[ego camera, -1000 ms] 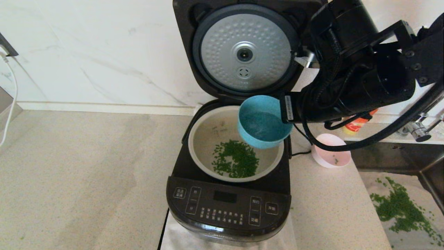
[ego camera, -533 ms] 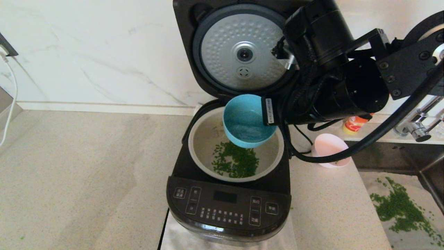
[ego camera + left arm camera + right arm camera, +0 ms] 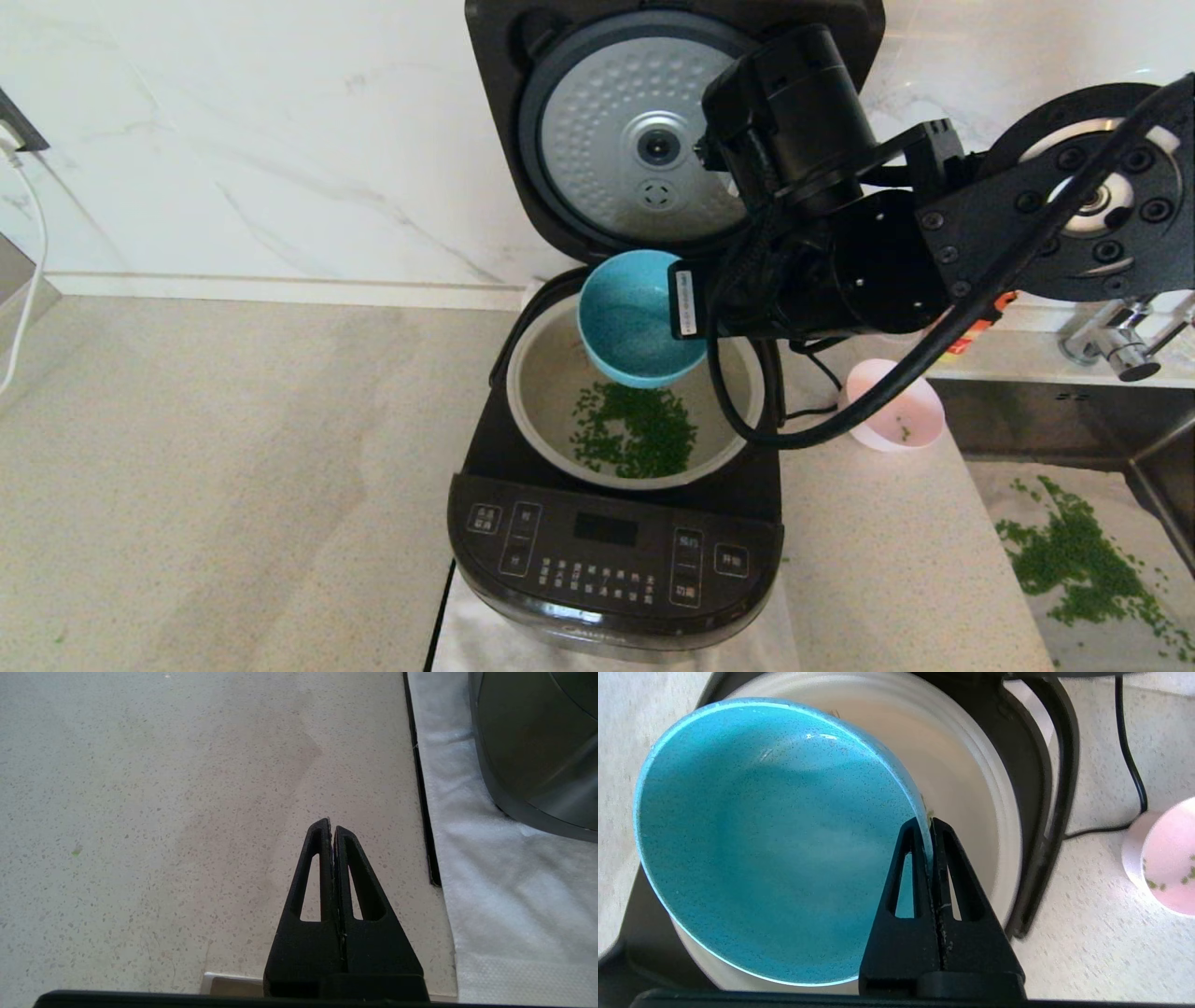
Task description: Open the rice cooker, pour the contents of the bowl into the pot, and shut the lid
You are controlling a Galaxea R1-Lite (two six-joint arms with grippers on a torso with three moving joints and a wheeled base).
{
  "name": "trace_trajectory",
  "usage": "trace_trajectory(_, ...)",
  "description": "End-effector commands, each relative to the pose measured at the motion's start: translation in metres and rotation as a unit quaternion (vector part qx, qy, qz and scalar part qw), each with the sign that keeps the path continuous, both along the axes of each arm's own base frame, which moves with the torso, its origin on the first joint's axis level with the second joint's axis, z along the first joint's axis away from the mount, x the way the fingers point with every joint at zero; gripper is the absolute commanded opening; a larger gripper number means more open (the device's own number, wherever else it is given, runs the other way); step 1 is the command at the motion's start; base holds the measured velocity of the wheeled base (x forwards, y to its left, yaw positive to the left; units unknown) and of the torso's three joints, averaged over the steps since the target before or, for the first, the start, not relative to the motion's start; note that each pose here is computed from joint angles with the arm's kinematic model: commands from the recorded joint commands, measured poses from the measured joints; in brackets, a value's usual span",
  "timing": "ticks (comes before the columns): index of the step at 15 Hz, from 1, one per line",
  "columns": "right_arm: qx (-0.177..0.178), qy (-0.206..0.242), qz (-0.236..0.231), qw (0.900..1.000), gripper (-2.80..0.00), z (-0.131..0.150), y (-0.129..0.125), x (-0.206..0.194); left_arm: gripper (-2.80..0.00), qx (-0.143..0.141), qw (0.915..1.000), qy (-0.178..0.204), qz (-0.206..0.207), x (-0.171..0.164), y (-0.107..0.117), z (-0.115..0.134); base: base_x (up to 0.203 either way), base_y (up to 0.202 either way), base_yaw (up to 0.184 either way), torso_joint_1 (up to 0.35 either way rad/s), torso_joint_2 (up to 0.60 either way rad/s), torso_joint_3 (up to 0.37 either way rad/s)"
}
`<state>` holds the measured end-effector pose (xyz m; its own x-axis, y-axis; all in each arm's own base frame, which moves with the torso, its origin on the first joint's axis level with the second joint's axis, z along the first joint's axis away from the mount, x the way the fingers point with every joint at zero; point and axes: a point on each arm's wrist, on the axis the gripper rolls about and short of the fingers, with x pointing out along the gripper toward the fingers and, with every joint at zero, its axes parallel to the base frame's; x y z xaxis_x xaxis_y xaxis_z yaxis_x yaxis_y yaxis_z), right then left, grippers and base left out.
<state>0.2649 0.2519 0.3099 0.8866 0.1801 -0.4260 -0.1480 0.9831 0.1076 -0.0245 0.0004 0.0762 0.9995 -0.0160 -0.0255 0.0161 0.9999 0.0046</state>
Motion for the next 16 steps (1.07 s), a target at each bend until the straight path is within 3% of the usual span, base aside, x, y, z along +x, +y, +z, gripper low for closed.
trace_trajectory(1, -0.001, -0.001, -0.005, 1.000, -2.80, -0.006, 0.004, 0.006, -2.80, 0.000, 1.0000, 0.001, 0.000, 0.000, 0.000, 0.000, 0.000, 0.000, 0.000, 0.000, 0.00, 0.000)
trace_trajectory(4, 0.014, -0.016, -0.011, 1.000, -2.80, -0.008, 0.008, 0.014, -2.80, 0.000, 1.0000, 0.001, 0.000, 0.000, 0.000, 0.000, 0.000, 0.000, 0.000, 0.000, 0.00, 0.000)
trace_trajectory(16, 0.015, -0.076, -0.096, 0.992, -2.80, -0.017, 0.022, 0.028, -2.80, 0.000, 1.0000, 0.001, 0.000, 0.000, 0.000, 0.000, 0.000, 0.000, 0.000, 0.000, 0.00, 0.000)
